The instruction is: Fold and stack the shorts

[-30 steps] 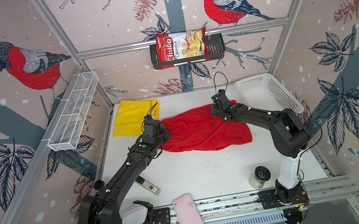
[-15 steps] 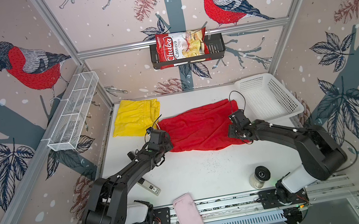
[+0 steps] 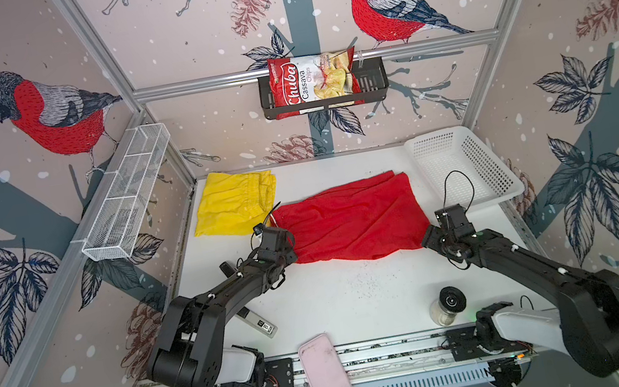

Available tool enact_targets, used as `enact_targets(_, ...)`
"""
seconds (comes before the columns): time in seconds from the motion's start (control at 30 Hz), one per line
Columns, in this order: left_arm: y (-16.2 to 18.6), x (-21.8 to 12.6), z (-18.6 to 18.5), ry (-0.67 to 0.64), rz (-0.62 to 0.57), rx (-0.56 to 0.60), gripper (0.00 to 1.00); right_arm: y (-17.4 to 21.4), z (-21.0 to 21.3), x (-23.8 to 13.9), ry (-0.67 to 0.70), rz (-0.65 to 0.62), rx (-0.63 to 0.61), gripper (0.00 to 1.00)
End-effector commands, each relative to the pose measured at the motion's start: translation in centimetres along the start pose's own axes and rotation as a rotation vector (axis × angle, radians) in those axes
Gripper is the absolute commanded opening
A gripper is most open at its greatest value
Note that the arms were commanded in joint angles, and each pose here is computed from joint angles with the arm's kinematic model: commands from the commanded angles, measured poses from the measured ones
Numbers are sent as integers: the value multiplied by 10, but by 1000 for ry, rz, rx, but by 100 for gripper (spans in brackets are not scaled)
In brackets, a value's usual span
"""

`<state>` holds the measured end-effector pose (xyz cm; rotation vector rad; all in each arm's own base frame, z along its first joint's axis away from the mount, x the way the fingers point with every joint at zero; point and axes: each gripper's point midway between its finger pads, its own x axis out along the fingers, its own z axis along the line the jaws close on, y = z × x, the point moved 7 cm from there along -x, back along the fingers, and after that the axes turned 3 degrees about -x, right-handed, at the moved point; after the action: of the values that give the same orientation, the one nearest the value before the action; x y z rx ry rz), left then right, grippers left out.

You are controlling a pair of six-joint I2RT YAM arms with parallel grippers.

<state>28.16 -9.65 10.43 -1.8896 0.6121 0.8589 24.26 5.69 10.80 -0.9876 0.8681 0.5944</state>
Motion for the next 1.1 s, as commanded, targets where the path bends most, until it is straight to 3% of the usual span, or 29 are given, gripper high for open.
enact_targets(0.0,-6,-1,-1,-7,-38,-14,56,-8,18,4,-98,7,16,77)
enact_targets(0.3,-3,2,1,-26,-14,-12,55,-2,19,31,-28,87,-7,76)
enact_targets(0.37,-2,3,2,-31,-9,-11,54,-4,18,35,-14,86,-12,72)
enact_targets(0.4,-1,3,3,-37,-12,-13,53,-6,17,37,-8,79,-15,64)
enact_targets(0.43,-1,3,5,-44,-17,-15,51,-9,16,38,-5,75,-14,47)
enact_targets(0.47,0,3,8,-59,-22,-20,46,-13,15,40,6,68,-7,23)
enact_targets(0.5,1,3,10,-75,-24,-20,40,-17,13,42,16,60,-3,11)
enact_targets(0.57,0,4,15,-105,-26,-19,31,-28,12,42,39,39,-8,1)
enact_targets(0.63,1,3,19,-126,-29,-19,26,-41,14,38,71,7,-35,0)
enact_targets(0.8,5,1,31,-164,-40,-13,25,-70,21,31,171,-47,-139,0)
enact_targets(0.97,14,4,41,-190,-19,-11,25,-65,21,38,225,-55,-193,0)
enact_targets(1.03,17,4,44,-197,-9,-8,25,-58,21,45,252,-38,-222,7)
enact_targets(1.07,18,3,45,-200,-4,-6,24,-54,22,49,268,-31,-240,16)
